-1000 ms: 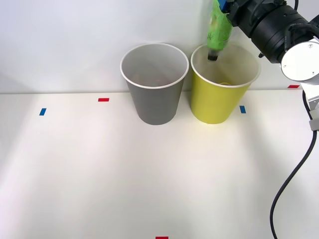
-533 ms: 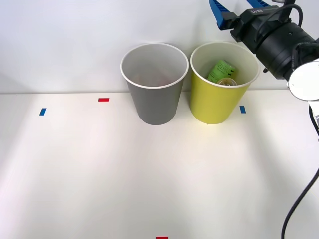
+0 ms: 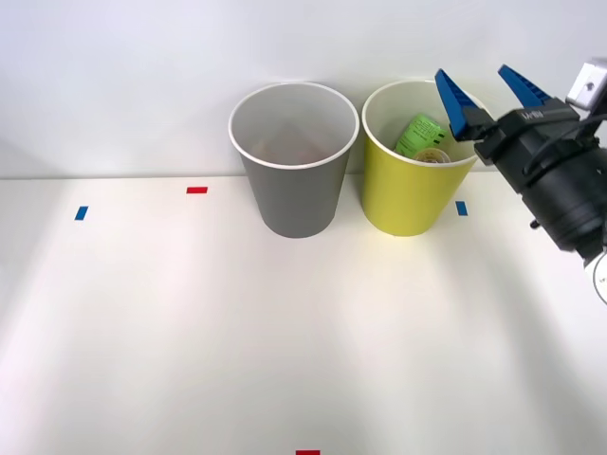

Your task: Put cans in the gray bin, plastic bottles in the light green bin

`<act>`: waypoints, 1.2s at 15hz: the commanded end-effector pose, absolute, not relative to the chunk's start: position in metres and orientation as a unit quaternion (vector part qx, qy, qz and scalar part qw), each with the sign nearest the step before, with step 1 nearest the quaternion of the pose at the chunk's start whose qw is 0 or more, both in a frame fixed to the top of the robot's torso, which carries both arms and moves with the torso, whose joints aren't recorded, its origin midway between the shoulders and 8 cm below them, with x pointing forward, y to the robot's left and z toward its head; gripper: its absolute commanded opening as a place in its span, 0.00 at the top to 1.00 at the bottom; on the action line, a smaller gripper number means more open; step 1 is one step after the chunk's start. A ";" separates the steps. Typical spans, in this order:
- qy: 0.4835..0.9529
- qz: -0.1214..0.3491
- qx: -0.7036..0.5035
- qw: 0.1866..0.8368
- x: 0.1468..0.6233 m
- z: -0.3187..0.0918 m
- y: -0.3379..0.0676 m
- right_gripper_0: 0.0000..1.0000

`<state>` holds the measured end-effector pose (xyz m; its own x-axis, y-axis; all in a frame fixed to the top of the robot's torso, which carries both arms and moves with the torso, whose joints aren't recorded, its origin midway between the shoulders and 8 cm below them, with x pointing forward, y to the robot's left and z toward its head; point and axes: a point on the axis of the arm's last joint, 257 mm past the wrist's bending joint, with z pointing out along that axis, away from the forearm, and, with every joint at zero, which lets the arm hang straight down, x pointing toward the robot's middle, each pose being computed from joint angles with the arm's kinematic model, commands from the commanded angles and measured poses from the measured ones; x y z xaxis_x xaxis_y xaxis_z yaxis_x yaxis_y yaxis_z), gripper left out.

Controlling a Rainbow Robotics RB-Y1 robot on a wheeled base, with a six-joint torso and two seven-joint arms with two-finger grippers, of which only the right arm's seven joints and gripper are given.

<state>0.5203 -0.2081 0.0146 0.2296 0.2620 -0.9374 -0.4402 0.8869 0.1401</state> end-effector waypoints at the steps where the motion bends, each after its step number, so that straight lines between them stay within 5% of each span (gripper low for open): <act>1: 0.598 0.227 -0.042 0.768 0.495 -0.024 -0.220 0.00; 6: 0.612 0.218 0.036 0.759 0.461 -0.095 -0.223 0.00; 18: 0.665 0.035 -0.076 0.742 0.373 -0.196 -0.228 0.00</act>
<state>0.3820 -0.2286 -0.1865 0.1228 0.0104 -0.9924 -0.1584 0.9873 -0.0093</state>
